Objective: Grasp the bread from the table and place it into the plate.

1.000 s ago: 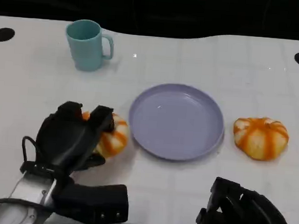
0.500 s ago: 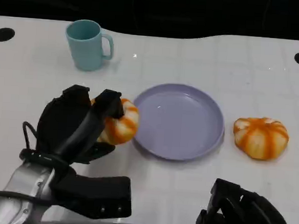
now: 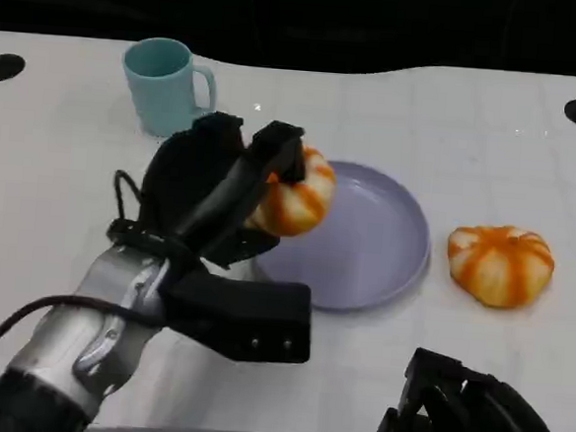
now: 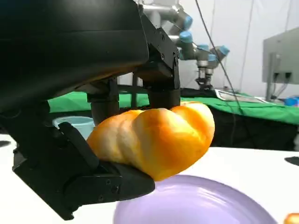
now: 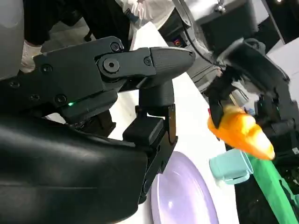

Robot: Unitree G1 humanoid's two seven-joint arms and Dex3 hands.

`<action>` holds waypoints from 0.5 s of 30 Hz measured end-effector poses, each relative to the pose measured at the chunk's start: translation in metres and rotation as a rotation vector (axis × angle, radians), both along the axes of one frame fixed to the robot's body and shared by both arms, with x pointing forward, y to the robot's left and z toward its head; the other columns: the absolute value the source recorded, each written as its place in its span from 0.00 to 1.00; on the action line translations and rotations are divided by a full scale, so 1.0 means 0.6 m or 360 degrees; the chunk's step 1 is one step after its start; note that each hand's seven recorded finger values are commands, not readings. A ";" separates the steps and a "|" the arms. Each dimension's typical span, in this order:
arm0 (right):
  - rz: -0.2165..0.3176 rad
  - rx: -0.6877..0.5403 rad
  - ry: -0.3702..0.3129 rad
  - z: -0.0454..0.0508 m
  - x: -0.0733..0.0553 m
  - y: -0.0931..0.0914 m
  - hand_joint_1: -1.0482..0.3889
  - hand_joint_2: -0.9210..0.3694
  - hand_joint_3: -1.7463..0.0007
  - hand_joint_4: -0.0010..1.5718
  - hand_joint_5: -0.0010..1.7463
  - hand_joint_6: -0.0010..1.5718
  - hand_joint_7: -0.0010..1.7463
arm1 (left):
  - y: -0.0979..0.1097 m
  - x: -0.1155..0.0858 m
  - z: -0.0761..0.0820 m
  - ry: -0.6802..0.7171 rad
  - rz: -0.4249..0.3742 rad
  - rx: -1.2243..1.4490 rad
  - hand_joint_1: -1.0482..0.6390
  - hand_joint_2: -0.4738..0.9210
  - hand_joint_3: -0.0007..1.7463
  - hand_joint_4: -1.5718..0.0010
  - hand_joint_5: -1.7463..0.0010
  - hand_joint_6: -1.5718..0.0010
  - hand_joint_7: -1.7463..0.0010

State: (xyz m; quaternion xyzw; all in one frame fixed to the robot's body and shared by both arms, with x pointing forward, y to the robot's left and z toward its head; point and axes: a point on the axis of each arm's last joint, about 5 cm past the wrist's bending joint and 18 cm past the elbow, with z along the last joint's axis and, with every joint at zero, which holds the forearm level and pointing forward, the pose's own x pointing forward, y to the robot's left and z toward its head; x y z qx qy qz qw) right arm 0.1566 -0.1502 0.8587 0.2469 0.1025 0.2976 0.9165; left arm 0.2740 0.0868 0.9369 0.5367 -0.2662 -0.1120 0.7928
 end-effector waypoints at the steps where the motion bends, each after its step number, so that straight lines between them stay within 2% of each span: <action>1: 0.0001 0.0000 -0.0002 0.000 0.000 0.000 0.23 0.00 0.86 0.55 0.91 0.49 0.81 | -0.005 0.004 -0.002 0.0034 -0.0015 -0.0006 0.53 0.67 0.56 0.41 0.00 0.56 0.00; 5: 0.0005 0.0003 -0.0003 0.000 -0.001 0.001 0.23 0.00 0.86 0.55 0.92 0.49 0.81 | -0.018 0.014 -0.016 0.0142 -0.0054 -0.0034 0.54 0.68 0.56 0.41 0.00 0.56 0.00; 7: 0.0004 0.0003 0.0000 -0.001 -0.002 0.000 0.23 0.00 0.87 0.55 0.92 0.49 0.80 | -0.023 0.016 -0.021 0.0163 -0.0083 -0.0045 0.52 0.65 0.65 0.39 0.00 0.54 0.00; 9: 0.0013 0.0008 0.0000 -0.001 -0.002 0.002 0.23 0.00 0.87 0.55 0.92 0.50 0.80 | -0.034 0.022 -0.031 0.0183 -0.0102 -0.0059 0.51 0.64 0.66 0.39 0.00 0.54 0.00; 12: 0.0024 0.0011 0.0002 -0.002 -0.003 0.005 0.23 0.00 0.87 0.55 0.91 0.50 0.79 | -0.049 0.025 -0.043 0.0232 -0.0133 -0.0048 0.50 0.65 0.66 0.40 0.00 0.55 0.00; 15: 0.0026 0.0011 0.0005 -0.002 -0.003 0.005 0.23 0.00 0.87 0.55 0.91 0.50 0.79 | -0.057 0.030 -0.042 0.0238 -0.0154 -0.0029 0.49 0.68 0.61 0.42 0.00 0.56 0.03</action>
